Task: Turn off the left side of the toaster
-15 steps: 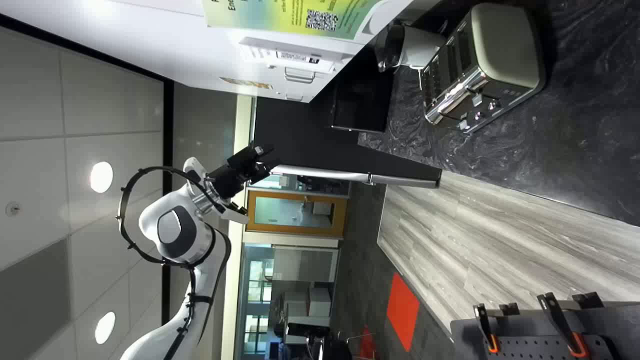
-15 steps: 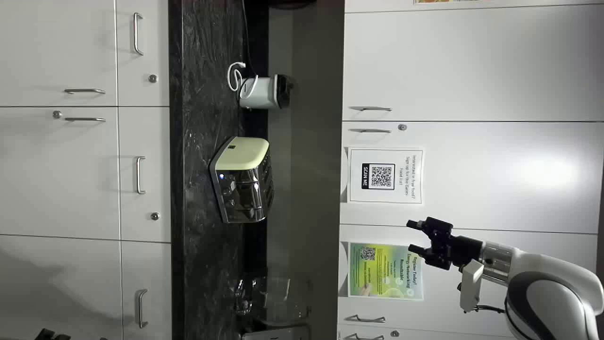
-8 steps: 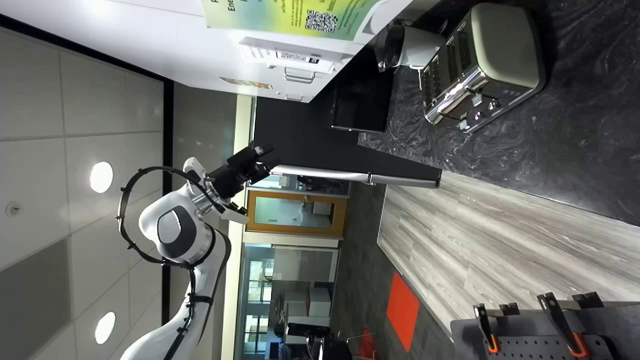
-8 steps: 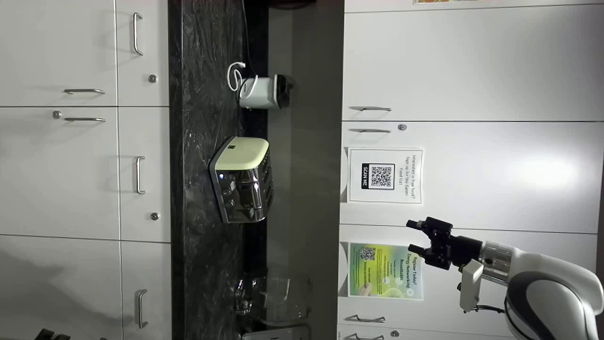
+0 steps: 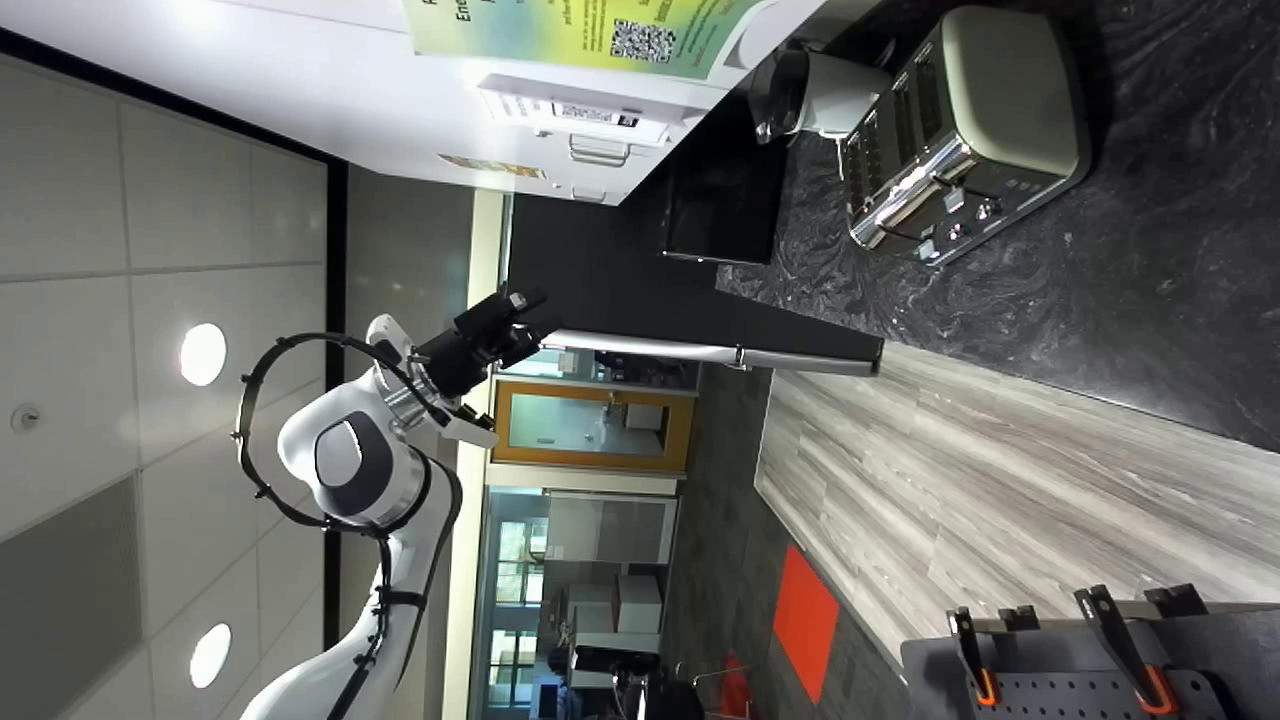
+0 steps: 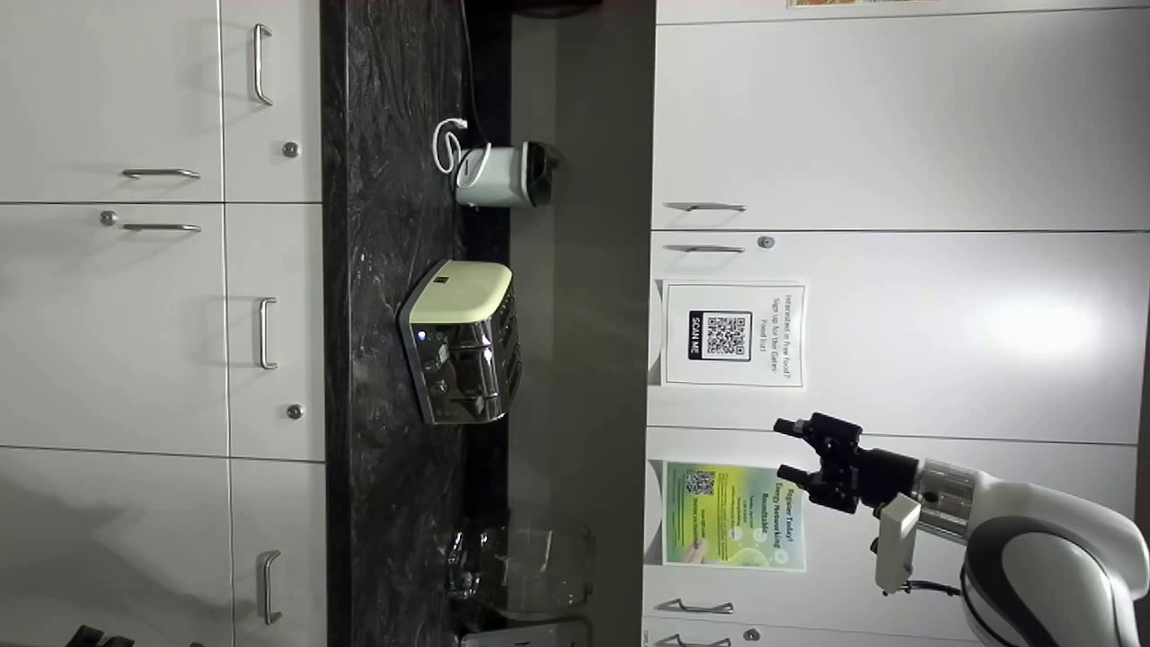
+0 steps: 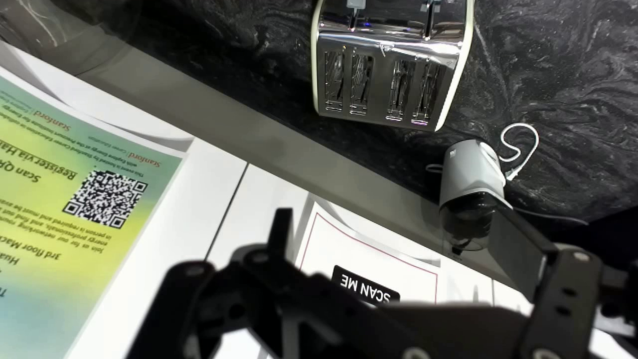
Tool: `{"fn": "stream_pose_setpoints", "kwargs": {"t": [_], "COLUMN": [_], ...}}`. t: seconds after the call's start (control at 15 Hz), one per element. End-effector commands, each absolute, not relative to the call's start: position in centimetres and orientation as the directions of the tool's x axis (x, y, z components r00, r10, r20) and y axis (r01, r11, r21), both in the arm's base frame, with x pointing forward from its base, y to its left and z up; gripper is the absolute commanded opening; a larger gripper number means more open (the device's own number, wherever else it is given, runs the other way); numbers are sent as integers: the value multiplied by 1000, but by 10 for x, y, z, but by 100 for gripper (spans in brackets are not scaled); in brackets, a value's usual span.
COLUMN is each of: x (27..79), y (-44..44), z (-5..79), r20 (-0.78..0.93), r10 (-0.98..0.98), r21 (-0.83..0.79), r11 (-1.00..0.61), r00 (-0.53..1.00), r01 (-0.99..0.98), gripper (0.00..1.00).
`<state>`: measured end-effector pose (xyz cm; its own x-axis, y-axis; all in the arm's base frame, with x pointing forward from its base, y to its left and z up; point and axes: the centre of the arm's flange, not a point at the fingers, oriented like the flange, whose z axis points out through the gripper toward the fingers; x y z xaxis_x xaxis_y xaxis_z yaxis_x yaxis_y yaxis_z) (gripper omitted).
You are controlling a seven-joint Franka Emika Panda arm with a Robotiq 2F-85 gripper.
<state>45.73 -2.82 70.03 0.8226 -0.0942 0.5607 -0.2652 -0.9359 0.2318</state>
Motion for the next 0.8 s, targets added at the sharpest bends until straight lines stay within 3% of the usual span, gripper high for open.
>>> {"fn": "stream_pose_setpoints", "kwargs": {"t": [0.0, 0.4, 0.73], "x": [457, 457, 488], "y": [-28, -28, -22], "z": [700, 700, 664], "r20": [561, 561, 483], "r10": [-94, -94, -89], "r21": [232, 232, 241], "r11": [-936, -936, -943], "r00": [823, 823, 871], "r01": [-265, -265, -231], "gripper": [100, 100, 100]}}
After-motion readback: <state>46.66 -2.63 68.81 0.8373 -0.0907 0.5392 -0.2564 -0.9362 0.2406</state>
